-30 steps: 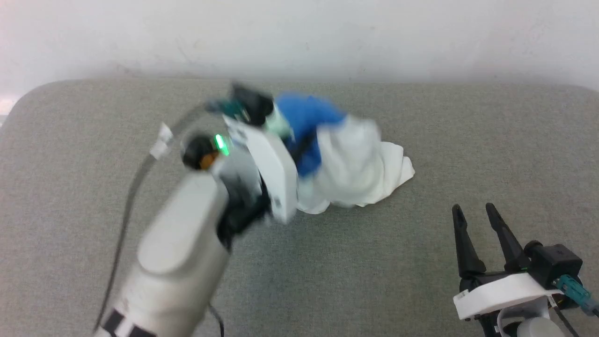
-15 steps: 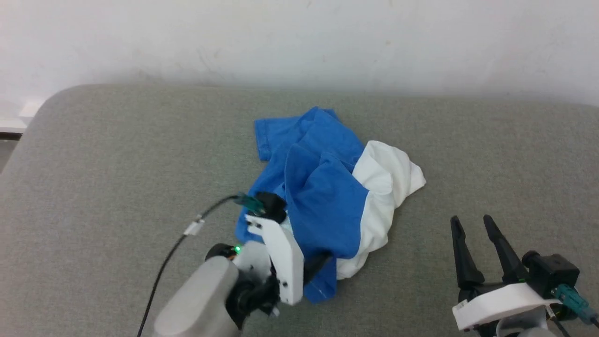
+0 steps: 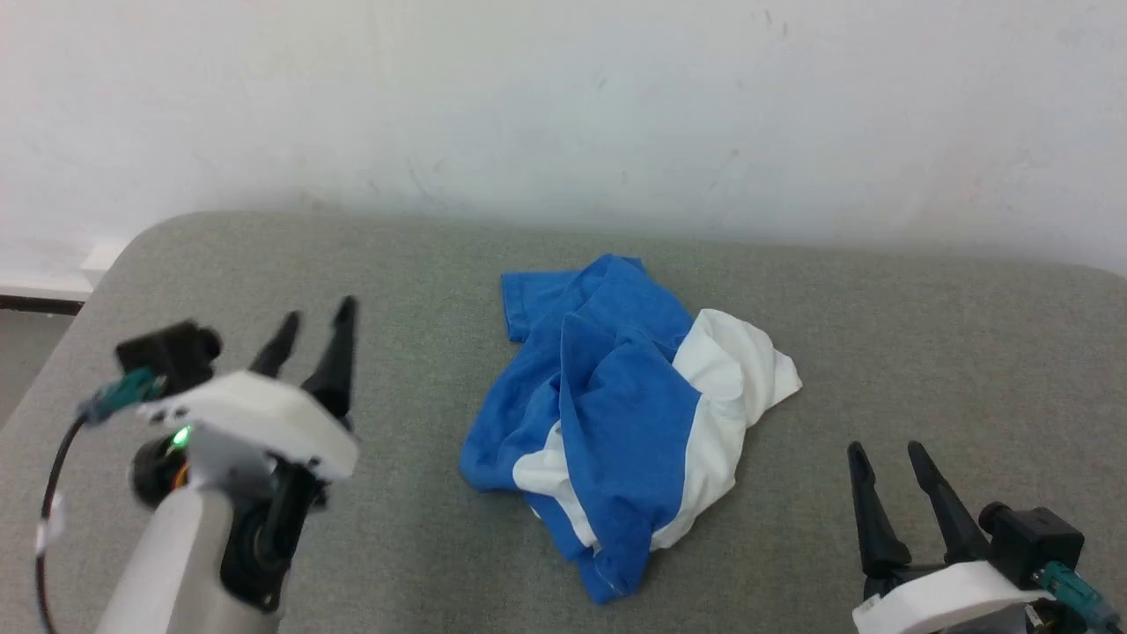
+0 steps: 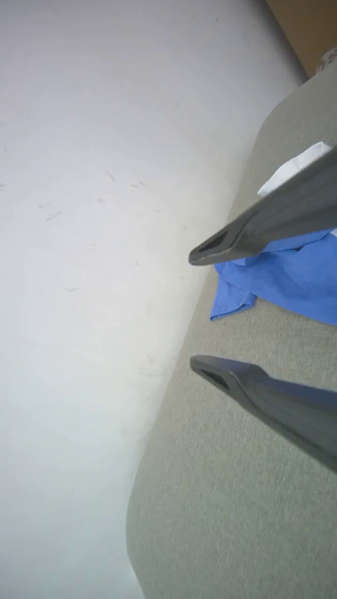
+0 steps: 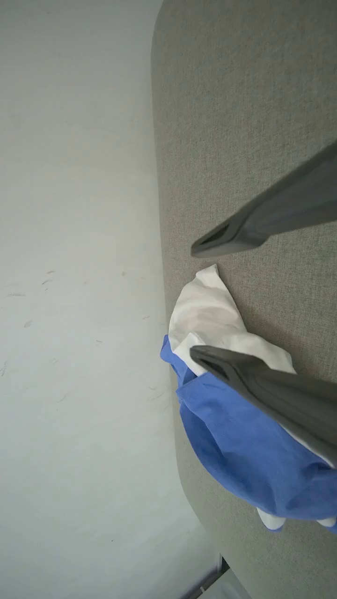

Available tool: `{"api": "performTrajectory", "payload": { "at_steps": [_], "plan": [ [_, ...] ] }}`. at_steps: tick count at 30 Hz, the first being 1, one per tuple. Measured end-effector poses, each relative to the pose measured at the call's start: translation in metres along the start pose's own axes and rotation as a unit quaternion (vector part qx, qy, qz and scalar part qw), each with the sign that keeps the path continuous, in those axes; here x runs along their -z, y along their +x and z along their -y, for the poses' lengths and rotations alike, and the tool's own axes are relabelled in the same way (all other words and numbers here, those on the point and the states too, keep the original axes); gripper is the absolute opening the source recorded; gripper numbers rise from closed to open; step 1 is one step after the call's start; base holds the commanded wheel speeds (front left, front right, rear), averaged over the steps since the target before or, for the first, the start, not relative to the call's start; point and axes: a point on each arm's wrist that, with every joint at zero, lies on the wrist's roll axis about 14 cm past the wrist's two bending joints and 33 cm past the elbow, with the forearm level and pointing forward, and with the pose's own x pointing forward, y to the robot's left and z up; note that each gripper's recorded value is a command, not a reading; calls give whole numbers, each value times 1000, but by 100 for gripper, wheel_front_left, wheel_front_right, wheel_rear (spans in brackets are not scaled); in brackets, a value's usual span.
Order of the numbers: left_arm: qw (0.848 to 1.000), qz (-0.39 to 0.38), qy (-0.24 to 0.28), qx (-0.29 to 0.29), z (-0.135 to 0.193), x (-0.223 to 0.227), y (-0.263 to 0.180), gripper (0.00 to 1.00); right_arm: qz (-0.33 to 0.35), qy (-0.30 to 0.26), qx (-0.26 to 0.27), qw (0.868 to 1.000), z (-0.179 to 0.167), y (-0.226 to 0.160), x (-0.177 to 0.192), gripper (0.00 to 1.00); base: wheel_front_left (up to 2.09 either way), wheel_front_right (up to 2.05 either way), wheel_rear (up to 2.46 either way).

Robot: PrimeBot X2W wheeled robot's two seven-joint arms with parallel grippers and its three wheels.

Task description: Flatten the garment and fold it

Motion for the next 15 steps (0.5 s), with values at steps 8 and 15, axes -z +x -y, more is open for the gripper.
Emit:
{"api": "performTrajectory", "payload": {
  "at_steps": [8, 15],
  "plan": [
    [985, 120, 101, -77, -41, 5, -50, 100, -21, 10, 21, 1000, 11, -11, 13, 100, 0, 0, 0],
    [978, 119, 152, -78, -38, 22, -58, 100, -92, 20, 11, 996, 5, -3, 40, 100, 0, 0, 0]
  ]
}}
